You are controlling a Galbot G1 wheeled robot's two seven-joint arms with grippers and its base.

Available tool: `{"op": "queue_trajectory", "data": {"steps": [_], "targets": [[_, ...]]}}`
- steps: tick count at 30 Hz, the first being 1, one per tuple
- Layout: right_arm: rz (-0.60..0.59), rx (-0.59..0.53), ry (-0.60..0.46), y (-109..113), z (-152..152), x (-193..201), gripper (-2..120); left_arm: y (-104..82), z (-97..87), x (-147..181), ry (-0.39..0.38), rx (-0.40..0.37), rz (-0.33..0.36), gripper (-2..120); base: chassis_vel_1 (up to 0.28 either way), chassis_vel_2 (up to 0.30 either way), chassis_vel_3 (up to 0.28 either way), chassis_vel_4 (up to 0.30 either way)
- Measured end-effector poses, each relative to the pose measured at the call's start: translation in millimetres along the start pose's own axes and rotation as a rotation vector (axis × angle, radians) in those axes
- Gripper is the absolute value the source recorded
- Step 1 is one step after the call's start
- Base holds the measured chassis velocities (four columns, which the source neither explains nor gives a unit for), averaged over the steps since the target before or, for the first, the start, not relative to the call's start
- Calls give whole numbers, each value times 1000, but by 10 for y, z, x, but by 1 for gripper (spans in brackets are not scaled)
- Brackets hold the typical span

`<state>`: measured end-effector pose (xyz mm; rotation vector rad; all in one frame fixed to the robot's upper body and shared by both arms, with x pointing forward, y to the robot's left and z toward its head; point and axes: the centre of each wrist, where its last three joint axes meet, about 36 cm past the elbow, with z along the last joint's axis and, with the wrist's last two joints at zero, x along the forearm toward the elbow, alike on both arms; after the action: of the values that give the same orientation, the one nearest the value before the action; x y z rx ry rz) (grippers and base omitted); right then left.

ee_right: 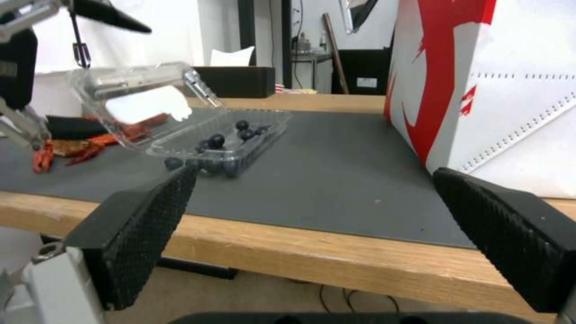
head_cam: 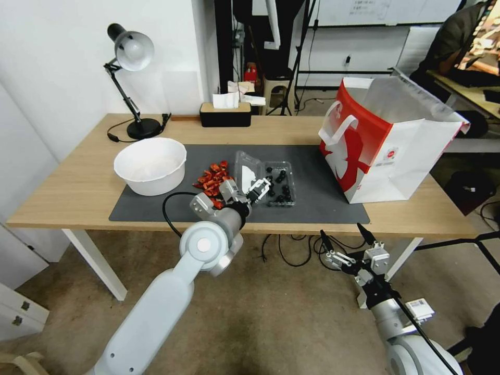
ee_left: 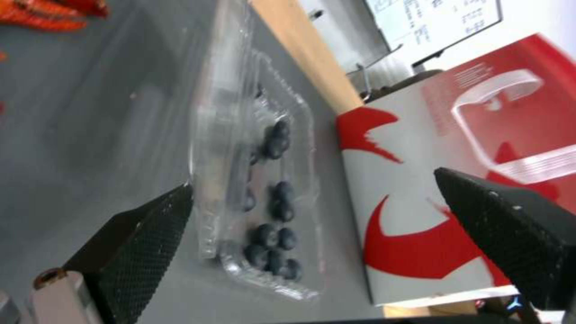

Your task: Close the disposable takeout box, then place it into the delivery bag.

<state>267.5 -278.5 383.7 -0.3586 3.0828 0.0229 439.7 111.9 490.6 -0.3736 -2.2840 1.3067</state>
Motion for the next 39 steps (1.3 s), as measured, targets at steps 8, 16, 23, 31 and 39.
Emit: {"op": "queue_trajectory", "data": {"steps": [8, 16, 23, 31, 39], "targets": [[1, 3, 0, 0, -7, 14, 100, -35, 1, 21, -19, 0, 57, 100, 0, 0, 0, 0], [4, 9, 0, -13, -29, 44, 100, -75, 23, 21, -18, 1, 107, 100, 0, 0, 0, 0], [10, 14, 1, -30, -46, 77, 100, -97, 75, -9, 4, -4, 144, 100, 0, 0, 0, 0], [16, 17, 1, -35, -58, 114, 100, -138, 120, -143, 25, -22, 142, 100, 0, 0, 0, 0], [26, 26, 1, -61, -74, 165, 100, -211, 204, -315, 53, -60, 125, 100, 0, 0, 0, 0]]}}
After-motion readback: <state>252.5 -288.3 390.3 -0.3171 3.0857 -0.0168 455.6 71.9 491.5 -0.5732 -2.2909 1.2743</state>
